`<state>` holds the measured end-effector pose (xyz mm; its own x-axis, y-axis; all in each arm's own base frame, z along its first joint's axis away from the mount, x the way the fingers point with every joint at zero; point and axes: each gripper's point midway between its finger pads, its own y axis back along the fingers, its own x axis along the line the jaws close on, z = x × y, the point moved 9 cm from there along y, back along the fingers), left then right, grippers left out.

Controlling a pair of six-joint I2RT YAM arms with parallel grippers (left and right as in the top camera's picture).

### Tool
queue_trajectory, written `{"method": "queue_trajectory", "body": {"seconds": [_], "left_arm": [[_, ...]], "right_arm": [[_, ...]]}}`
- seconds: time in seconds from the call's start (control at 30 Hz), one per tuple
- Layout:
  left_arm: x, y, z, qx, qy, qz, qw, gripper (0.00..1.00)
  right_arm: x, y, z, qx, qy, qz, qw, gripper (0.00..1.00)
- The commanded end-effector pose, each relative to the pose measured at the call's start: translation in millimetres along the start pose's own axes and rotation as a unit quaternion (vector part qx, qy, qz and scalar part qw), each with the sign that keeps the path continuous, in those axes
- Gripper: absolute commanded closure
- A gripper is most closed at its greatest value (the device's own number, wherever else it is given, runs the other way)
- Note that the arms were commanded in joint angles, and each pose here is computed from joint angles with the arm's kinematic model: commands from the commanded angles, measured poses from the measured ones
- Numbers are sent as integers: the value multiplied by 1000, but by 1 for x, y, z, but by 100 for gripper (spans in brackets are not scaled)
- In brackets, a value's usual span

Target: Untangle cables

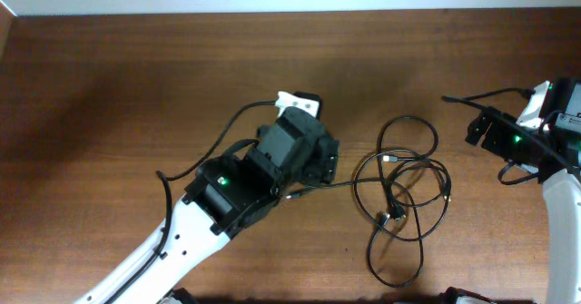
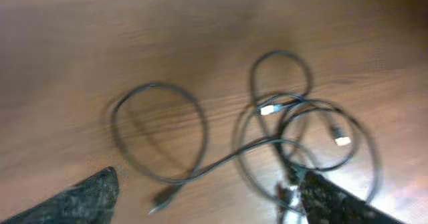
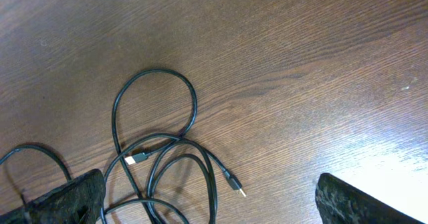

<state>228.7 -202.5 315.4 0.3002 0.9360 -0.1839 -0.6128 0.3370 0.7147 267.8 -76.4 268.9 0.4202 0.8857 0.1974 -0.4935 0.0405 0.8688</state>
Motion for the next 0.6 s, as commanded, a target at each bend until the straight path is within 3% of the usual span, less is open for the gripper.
{"method": "queue_trajectory", "body": {"seconds": [0.0,0.1,0.3,0.57], "left_arm": [[23,5,-1,-9,-6,99,995,3],[36,7,-7,8,-12,147,989,1],[47,-10,-15,37,0,172,984,1],[40,-71,-34,119,10,177,977,1]], "right_arm": [[-1,4,3,-2,-4,-7,1000,1],[-2,4,0,7,-5,-9,1000,1],[-2,3,-2,13,-5,-10,1000,1],[-2,3,-2,13,-6,-10,1000,1]]}}
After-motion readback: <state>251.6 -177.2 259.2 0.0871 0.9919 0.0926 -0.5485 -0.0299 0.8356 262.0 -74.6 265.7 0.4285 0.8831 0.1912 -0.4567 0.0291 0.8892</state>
